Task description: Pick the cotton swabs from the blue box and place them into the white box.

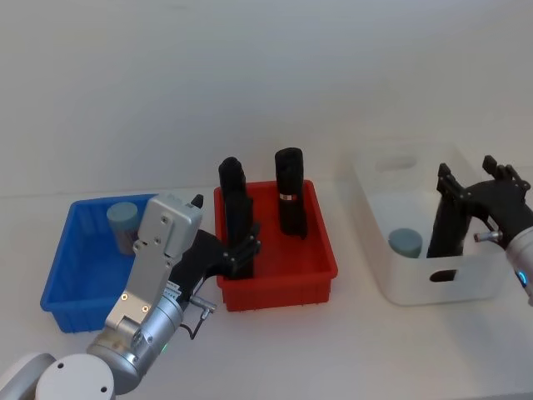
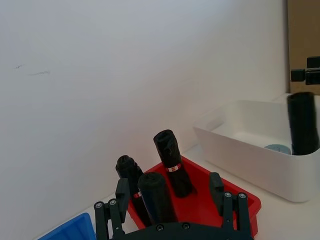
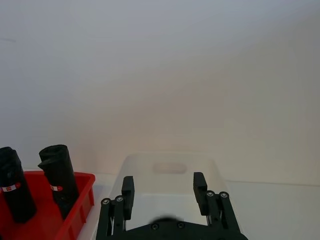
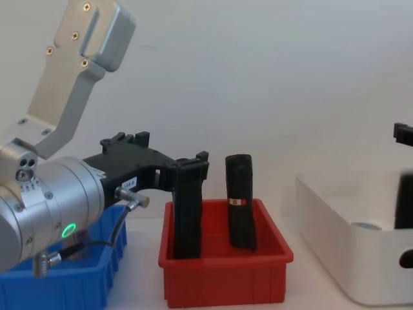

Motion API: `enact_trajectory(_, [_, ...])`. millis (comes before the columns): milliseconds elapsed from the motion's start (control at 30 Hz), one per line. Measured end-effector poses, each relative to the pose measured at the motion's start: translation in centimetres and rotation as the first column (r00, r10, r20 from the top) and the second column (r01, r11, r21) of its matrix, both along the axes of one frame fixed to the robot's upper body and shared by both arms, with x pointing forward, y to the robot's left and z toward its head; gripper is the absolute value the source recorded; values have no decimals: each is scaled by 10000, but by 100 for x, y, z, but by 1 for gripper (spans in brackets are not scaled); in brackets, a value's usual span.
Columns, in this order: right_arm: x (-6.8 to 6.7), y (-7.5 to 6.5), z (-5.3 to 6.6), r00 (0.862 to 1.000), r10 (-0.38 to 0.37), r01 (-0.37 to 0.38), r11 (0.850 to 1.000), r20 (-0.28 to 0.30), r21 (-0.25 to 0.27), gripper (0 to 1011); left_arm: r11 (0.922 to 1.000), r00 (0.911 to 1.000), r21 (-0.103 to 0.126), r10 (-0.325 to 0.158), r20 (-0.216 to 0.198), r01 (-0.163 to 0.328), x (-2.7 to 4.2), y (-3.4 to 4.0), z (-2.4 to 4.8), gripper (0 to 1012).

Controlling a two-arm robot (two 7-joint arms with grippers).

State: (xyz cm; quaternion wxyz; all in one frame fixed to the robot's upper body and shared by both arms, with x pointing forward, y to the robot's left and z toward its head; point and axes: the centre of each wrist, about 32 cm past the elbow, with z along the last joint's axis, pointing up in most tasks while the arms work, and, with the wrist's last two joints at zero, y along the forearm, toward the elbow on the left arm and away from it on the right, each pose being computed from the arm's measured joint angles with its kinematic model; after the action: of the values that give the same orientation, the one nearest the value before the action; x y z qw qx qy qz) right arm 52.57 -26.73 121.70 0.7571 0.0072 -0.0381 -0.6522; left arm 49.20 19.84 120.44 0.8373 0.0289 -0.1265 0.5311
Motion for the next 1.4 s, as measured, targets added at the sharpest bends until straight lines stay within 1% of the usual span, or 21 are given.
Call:
enact_trajectory(67, [-1,-6,-1,10000,-40,40,10000,-18,-20,757,10000,10000,1,0,-1,0,0,0,0,1004])
enact_trajectory(100, [-1,-8,-1,10000,-54,54,10000,-22,-29,809,10000,10000,0,-1,0,1,0,0,0,1004])
enact_trajectory(133, [-1,-10,-2,10000,-65,65,10000,-28,-37,809,10000,10000,1,0,0,0,0,0,0,1004])
enact_trajectory(233, [-1,-15,-6,9999,-108,107,9999,-41,-70,922,10000,10000,0,0,0,0,0,0,0,1004])
enact_trajectory(267, [-1,-17,-7,9999,-115,115,9999,-45,-74,933,10000,10000,0,0,0,0,0,0,0,1004])
enact_trajectory(300, [0,-17,-8,9999,-120,120,9999,-46,-78,976,10000,10000,0,0,0,0,0,0,0,1004])
enact_trajectory(333, [0,-19,-11,9999,-134,133,9999,-51,-93,976,10000,10000,0,0,0,0,0,0,0,1004])
enact_trajectory(367, [0,-20,-11,9999,-138,138,9999,-52,-97,1001,10000,10000,0,0,0,0,0,0,0,1004])
enact_trajectory(1400, [-4,-10,-19,9999,-159,159,9997,40,-171,1002,10000,10000,0,0,0,0,0,0,0,1004])
